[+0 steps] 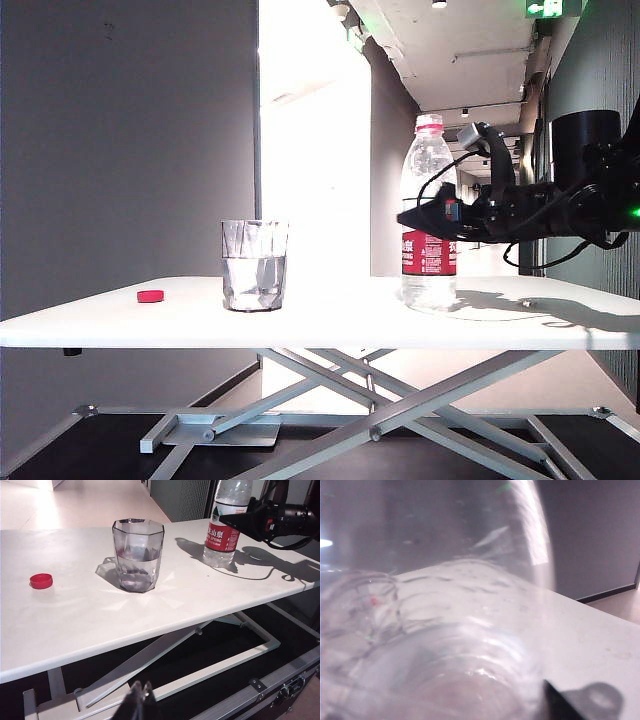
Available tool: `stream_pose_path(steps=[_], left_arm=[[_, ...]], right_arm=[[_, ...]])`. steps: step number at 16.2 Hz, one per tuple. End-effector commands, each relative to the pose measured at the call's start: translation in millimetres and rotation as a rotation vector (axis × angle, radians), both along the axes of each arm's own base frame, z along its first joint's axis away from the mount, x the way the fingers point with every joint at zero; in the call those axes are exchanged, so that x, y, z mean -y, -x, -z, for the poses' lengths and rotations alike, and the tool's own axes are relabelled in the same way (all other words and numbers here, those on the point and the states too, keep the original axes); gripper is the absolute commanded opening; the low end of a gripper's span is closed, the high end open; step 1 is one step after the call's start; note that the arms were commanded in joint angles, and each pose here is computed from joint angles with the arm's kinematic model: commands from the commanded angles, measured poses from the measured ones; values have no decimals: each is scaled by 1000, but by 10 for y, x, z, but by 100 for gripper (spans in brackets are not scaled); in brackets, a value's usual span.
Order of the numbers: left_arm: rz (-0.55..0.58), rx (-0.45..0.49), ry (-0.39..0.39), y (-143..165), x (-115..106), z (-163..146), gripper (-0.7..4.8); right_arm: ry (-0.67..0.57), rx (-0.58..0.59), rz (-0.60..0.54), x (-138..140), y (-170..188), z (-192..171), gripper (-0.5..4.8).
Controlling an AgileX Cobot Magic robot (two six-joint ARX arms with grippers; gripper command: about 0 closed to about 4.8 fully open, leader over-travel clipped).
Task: Pick up the mineral water bottle on the table and pour water into the mug until it's half full.
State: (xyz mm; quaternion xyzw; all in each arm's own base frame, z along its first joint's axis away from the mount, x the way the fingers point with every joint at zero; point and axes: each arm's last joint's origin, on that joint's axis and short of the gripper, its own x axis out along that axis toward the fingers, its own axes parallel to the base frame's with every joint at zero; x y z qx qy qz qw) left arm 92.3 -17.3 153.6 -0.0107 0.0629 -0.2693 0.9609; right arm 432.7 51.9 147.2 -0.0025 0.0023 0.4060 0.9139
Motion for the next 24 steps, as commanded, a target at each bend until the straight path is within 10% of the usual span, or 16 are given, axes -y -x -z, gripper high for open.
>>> stream_pose_path(steps=[1, 11, 16, 24], left_arm=[[11, 5, -10, 2, 3, -1, -5], [12, 11, -20, 2, 3, -1, -5], [11, 6, -12, 2, 3, -2, -5], [-14, 8, -19, -2, -3, 0, -5]], right_arm=[[4, 62, -70, -1, 11, -91, 479], [-25, 56, -178, 543, 125, -284, 479], [-30, 35, -96, 699, 669, -406, -7], [-64, -105, 494, 493, 1688, -411, -9]])
